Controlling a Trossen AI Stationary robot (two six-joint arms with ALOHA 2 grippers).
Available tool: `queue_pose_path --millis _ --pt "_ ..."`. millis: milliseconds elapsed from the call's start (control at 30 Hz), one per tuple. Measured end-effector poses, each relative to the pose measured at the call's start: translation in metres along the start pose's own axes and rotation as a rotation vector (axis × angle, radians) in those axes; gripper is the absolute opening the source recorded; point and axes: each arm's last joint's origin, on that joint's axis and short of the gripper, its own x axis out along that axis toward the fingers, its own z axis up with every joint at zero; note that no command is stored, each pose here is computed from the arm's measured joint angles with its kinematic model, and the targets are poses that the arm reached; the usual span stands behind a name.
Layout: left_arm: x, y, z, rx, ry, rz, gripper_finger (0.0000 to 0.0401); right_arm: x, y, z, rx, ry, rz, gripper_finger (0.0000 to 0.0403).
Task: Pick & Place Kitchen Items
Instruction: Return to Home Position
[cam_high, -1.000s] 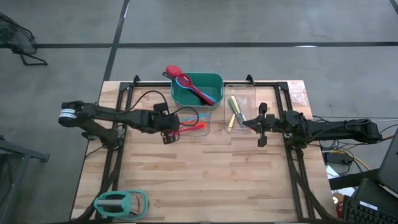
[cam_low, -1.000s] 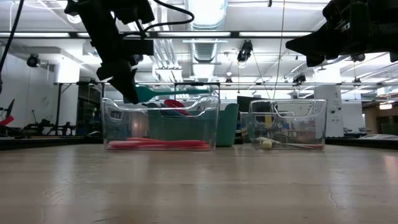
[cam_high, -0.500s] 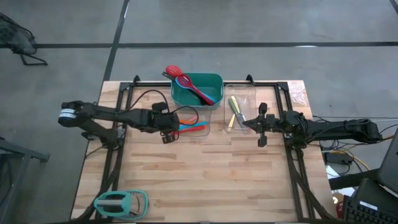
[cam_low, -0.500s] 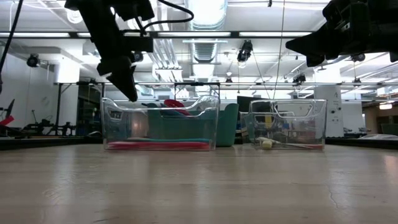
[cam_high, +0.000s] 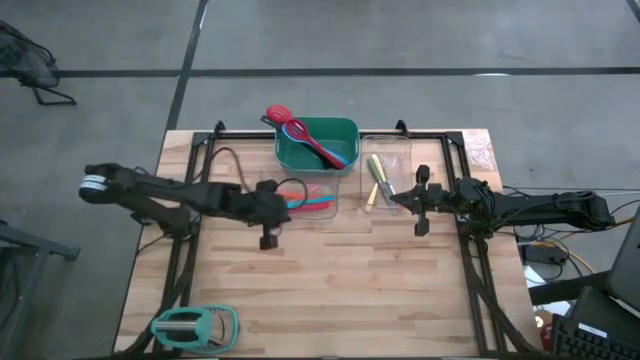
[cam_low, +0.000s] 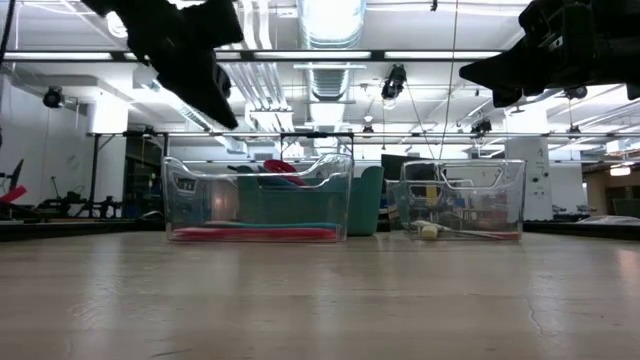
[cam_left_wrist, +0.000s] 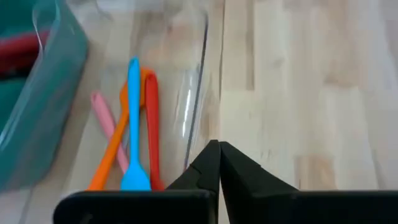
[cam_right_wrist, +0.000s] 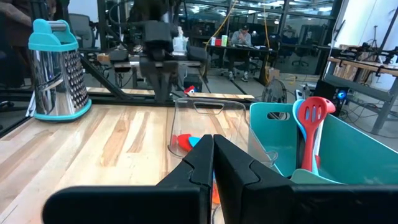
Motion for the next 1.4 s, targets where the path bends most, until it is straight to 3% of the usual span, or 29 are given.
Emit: queue_pose_path --millis 300,433,500,767,1067,1400 --pt "-0.032 -0.003 -0.036 -0.009 -0.328 -0.059 0.0011 0.0 0.0 0.0 0.0 -0.001 0.0 0.0008" --pt "-0.049 0.002 -0.055 -0.008 -0.366 -0.053 0.0025 0.0 0.0 0.0 0.0 -0.001 0.001 0.0008" --pt "-0.053 0.004 -0.065 -0.06 -0.384 -0.063 0.0029 0.0 0.0 0.0 0.0 -0.001 0.0 0.0008" --pt "-0.051 0.003 -0.102 -0.036 -0.578 -0.136 0.0032 0.0 0.0 0.0 0.0 -0.001 0.001 0.0008" --pt "-0.069 0.009 -0.121 -0.006 -0.745 -0.154 0.0032 0.0 0.0 0.0 0.0 0.0 0.0 0.0008" --pt "-0.077 0.012 -0.14 0.014 -0.837 -0.175 0.0032 0.0 0.0 0.0 0.0 -0.001 0.0 0.0008"
